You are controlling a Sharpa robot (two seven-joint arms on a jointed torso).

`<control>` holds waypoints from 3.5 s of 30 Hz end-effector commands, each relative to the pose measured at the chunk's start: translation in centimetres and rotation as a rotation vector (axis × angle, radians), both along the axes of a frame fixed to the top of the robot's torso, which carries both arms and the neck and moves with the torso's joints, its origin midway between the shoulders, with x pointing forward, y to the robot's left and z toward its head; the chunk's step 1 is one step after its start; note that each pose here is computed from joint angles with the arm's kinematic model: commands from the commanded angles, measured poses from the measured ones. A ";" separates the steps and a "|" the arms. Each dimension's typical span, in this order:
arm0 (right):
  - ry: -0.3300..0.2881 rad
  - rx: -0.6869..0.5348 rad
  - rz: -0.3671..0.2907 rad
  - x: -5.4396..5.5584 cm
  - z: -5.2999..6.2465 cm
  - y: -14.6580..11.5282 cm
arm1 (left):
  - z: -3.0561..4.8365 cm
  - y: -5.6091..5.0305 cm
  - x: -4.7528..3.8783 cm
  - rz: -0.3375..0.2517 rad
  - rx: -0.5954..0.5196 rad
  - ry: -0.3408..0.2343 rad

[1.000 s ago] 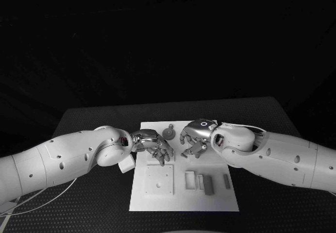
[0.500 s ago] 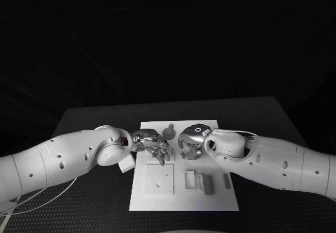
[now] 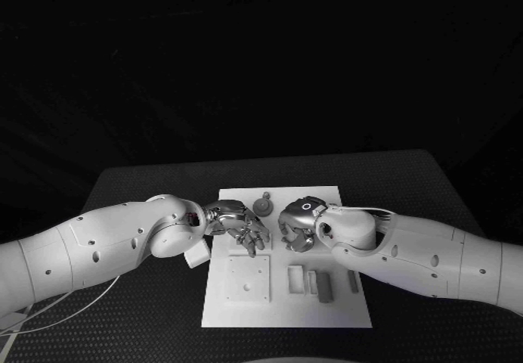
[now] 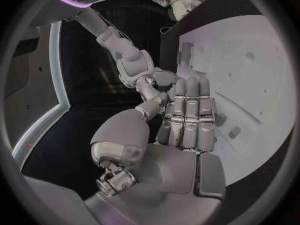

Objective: Assemble the parts on the task board

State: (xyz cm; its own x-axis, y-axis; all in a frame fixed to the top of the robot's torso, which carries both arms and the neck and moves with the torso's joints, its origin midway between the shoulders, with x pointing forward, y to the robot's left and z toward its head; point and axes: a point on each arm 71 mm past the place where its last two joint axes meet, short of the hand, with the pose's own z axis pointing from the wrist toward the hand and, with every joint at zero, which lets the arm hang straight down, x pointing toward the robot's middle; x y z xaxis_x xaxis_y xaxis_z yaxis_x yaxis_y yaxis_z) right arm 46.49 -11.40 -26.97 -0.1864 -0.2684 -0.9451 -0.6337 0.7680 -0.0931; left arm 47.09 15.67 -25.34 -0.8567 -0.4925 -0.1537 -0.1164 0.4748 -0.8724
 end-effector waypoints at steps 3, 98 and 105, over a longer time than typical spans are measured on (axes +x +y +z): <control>-0.011 -0.022 0.013 0.1 -0.3 0.2 | 0.11 -0.1 -0.02 -0.002 -0.010 -0.001; -0.048 0.364 -0.007 -1.4 4.4 -1.0 | -0.63 0.1 0.42 0.180 0.103 0.030; -0.035 0.380 0.005 -1.8 4.7 -0.4 | -0.58 -0.3 0.47 0.182 0.090 0.027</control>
State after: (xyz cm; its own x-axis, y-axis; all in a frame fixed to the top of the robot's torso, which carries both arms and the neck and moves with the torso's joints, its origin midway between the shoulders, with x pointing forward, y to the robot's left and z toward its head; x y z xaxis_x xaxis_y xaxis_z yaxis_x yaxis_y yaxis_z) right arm 44.82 -11.96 -22.38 -0.1469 0.0893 -0.9851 -0.6330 0.7568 0.1630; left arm 47.49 15.49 -26.02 -0.7697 -0.6114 -0.1836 -0.2250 0.5289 -0.8183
